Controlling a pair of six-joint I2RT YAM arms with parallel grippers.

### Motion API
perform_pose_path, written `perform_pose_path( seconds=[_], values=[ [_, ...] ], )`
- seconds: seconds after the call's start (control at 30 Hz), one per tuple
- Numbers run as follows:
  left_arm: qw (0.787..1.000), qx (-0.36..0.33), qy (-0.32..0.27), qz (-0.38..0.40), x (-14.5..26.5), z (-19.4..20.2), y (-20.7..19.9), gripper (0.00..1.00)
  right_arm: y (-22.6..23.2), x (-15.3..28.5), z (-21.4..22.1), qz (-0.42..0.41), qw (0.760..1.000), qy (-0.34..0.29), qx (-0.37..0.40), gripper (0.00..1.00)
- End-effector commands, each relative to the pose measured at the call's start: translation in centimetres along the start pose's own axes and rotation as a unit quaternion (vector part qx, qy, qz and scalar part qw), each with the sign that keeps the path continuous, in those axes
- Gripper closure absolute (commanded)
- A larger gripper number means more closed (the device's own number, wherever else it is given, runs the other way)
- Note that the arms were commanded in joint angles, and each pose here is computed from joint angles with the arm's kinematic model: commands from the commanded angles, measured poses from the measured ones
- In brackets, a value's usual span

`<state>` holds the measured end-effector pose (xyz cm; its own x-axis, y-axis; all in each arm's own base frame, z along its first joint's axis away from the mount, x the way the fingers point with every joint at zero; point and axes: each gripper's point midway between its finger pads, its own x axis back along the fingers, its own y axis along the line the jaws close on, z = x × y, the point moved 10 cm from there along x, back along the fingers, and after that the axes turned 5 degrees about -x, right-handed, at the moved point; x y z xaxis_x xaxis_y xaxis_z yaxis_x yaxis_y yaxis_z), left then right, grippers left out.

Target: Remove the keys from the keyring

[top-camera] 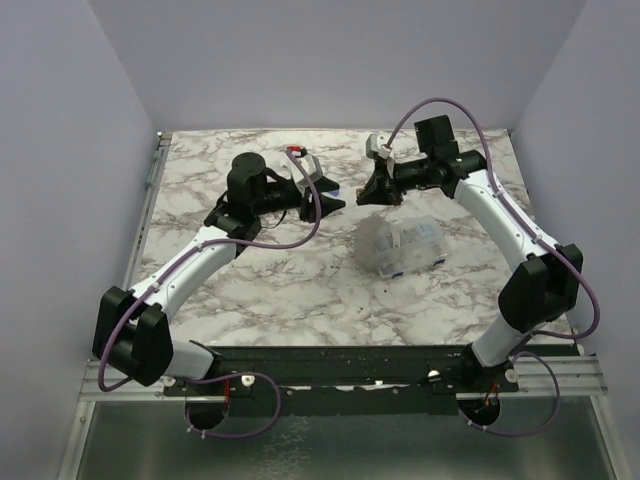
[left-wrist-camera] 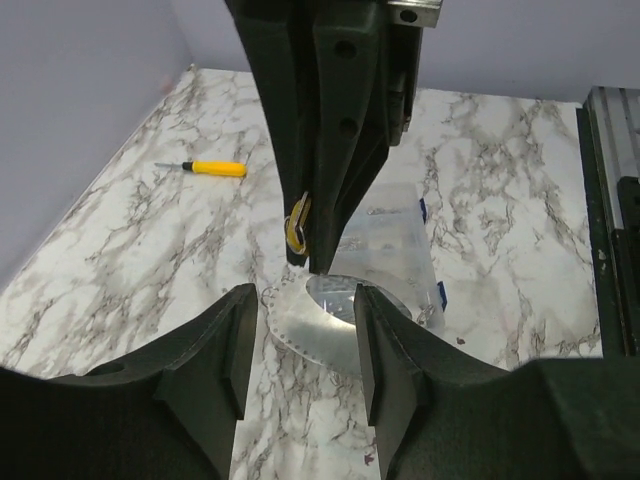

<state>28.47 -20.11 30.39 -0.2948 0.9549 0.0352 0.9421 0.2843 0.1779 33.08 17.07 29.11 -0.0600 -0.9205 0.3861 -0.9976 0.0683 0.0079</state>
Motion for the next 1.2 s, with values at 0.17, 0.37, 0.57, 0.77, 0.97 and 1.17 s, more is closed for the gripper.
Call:
perform_pose_path(
  seconds=[0.17,0.37,0.57,0.77,0.97,1.17],
  values=[
    [0.998,-0.046,0.013,0.045,-2.3,-0.3,-0.5,0.55,1.4,-0.9,-1.6,-0.025,0.997,-0.001,0.071,0.99],
    [0.998,-0.041,0.023,0.043,-3.2,0.2,-0.5,0.61,1.7,-0.9,-1.9,-0.026,0.996,0.003,0.084,0.99],
    [0.998,-0.036,0.026,0.044,-3.3,0.4,-0.5,0.83,1.8,-0.9,-1.8,-0.028,0.995,0.010,0.096,0.99],
    [0.999,-0.029,0.026,0.036,-3.0,0.1,-0.6,1.00,1.9,-0.8,-1.4,-0.029,0.995,0.022,0.097,0.95],
    [0.999,0.004,0.032,-0.007,-1.4,0.0,0.4,1.00,1.4,-0.6,-0.4,0.005,0.996,0.060,0.063,0.58],
    [0.995,0.046,0.064,-0.060,1.5,1.1,2.1,1.00,-0.1,0.8,1.7,0.066,0.993,0.093,-0.019,0.38]
  ],
)
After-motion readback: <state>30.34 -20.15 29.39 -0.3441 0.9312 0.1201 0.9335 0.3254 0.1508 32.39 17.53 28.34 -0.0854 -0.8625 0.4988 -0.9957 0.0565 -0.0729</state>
